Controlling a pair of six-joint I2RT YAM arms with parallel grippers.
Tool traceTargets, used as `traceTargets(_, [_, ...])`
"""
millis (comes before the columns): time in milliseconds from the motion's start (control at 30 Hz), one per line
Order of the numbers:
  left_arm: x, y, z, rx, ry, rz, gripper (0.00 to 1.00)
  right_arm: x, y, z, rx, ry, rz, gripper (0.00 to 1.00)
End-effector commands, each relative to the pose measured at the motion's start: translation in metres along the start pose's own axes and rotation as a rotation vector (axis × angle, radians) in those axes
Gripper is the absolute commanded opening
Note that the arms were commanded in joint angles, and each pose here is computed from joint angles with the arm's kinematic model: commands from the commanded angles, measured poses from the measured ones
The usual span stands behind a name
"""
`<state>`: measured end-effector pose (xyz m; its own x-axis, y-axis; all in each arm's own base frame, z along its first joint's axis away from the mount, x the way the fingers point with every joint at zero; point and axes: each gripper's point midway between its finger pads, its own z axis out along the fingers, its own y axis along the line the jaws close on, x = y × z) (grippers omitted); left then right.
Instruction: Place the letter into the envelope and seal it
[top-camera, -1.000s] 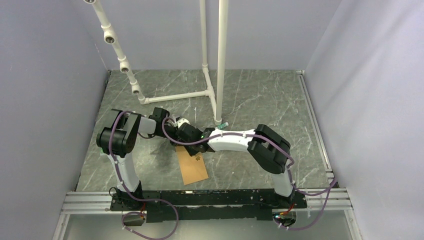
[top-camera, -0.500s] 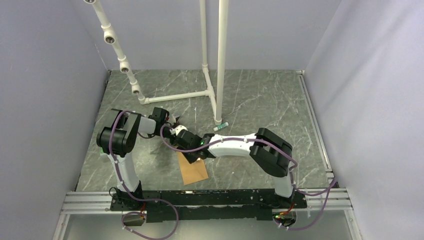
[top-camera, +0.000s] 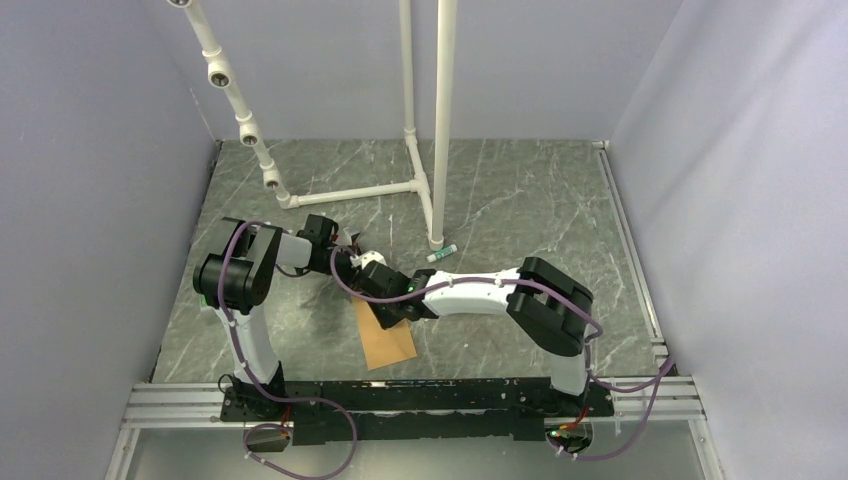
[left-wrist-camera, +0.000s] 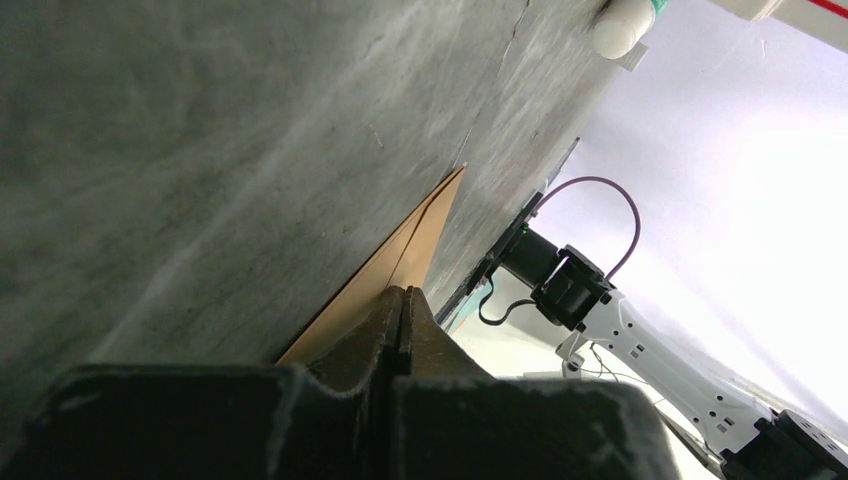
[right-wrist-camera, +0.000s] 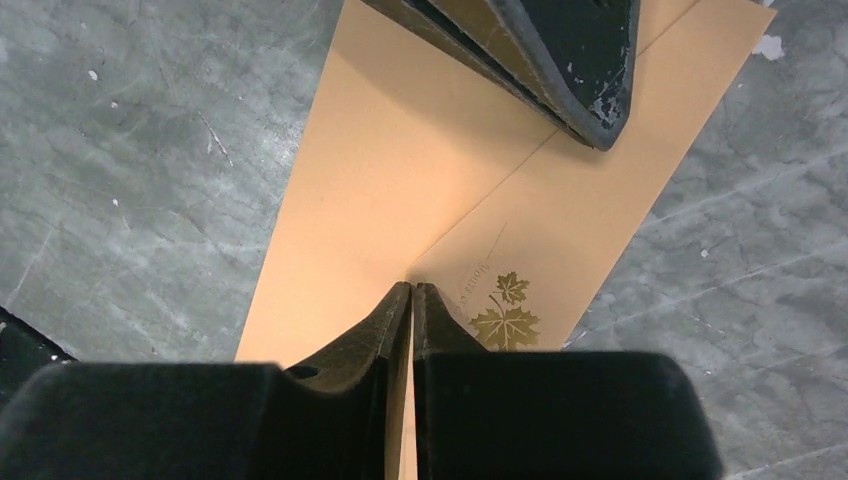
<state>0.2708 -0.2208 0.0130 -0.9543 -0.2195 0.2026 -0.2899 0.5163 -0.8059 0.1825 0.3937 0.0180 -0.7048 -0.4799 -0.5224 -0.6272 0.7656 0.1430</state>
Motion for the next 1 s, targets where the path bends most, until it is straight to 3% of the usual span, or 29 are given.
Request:
traceTargets(0, [-0.006,0.048,0.005,-0.162,-0.056,-0.112,0.02,0.048,-0.027,-0.002,0.065,0.155,0.038,0.11])
traceTargets(967, [-0.01,0.048,0.005,-0.175,-0.061,-0.108,0.02,0.11,-0.024,-0.041,-0.071,0.323,-0.263,0.09])
